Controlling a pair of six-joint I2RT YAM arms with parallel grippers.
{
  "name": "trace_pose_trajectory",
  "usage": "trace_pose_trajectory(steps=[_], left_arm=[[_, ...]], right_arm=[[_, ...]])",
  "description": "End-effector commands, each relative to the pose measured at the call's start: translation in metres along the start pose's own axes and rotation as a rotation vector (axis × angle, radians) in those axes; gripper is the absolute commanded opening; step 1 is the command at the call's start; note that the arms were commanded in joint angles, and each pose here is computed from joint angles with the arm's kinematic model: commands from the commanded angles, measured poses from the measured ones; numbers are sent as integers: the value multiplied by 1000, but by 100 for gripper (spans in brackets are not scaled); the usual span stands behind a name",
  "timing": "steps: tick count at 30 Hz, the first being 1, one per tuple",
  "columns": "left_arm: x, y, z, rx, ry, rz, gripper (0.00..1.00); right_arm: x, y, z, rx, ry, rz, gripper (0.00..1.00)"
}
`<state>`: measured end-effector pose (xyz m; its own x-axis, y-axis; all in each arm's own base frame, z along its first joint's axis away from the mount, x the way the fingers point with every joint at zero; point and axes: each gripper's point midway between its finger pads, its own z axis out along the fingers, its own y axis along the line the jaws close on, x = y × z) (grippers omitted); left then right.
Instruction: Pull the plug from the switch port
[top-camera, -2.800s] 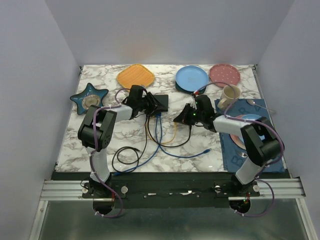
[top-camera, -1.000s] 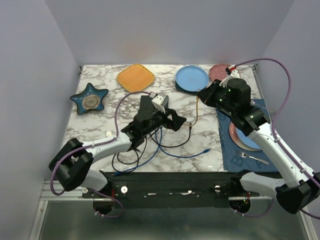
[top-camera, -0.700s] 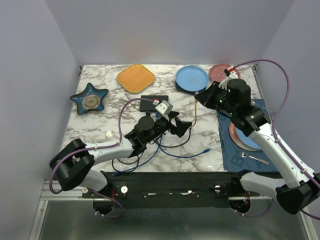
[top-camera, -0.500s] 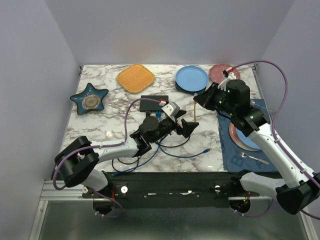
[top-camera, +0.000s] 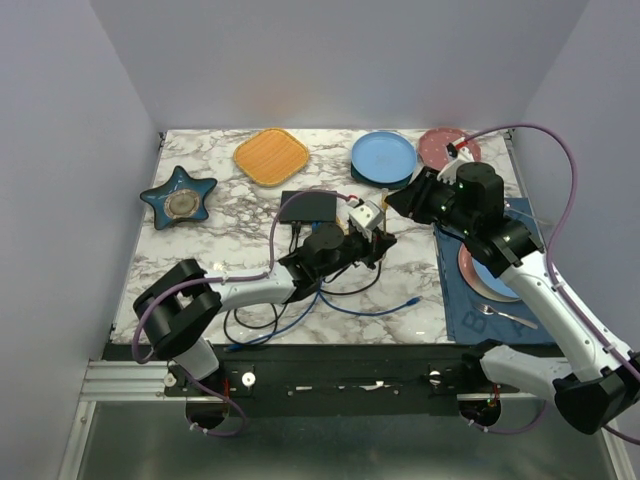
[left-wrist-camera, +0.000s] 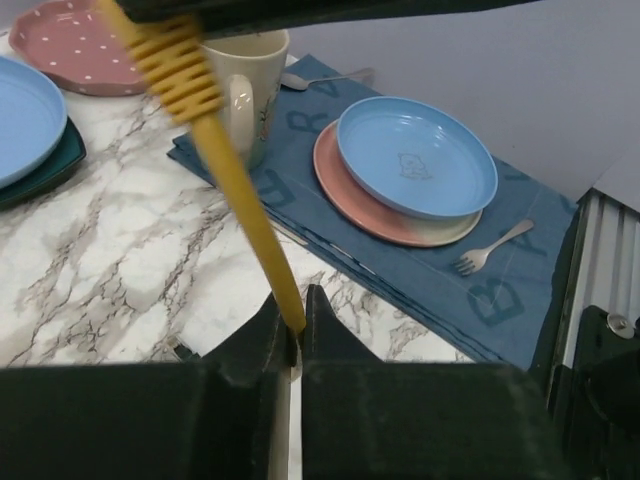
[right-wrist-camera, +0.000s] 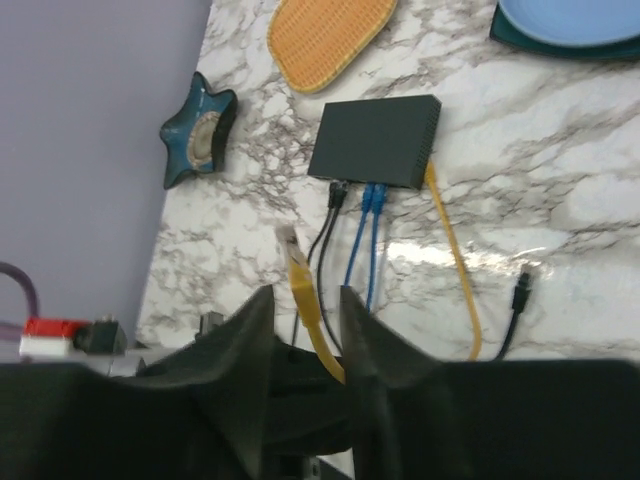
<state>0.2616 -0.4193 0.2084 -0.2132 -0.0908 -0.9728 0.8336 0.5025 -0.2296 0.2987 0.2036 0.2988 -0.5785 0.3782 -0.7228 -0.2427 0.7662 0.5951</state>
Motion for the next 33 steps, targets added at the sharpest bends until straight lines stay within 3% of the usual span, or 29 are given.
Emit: trace_pose_trajectory(steps=[1, 4, 6, 11, 15, 18, 19, 20, 22, 23, 27, 33], left_arm=[[-28, -4, 1, 9, -21, 2, 0], [-36, -31, 9, 140, 3, -78, 0], [-49, -54, 13, 248, 6, -135, 0], [-57, -93, 22, 433, 62, -328, 0], [-67, -97, 15, 441, 46, -315, 0], [-82, -69, 11, 269, 14, -207, 0], [-74, -53, 8, 178, 61, -197, 0], [-98, -32, 1, 74, 13, -178, 0], [-109, -1, -11, -39, 10, -170, 0], [-121, 27, -27, -148, -3, -174, 0], [-151, 79, -78, -399, -66, -166, 0], [-204, 117, -157, -681, -183, -65, 0]], right_arm=[[-12, 12, -20, -46, -52, -62, 62], [-23, 0, -28, 36, -104, -88, 79], [-33, -5, -33, 77, -137, -96, 82], [-44, -15, -47, 140, -203, -101, 85], [-51, -16, -59, 154, -251, -99, 85], [-48, -19, -57, 157, -241, -103, 86], [-47, -19, -58, 153, -241, -103, 86], [-45, -19, -57, 151, -236, -103, 86], [-41, -22, -56, 156, -232, -102, 86], [-41, -22, -55, 151, -236, -102, 86], [-40, -19, -54, 124, -244, -109, 87], [-31, -18, -45, 89, -222, -113, 89]])
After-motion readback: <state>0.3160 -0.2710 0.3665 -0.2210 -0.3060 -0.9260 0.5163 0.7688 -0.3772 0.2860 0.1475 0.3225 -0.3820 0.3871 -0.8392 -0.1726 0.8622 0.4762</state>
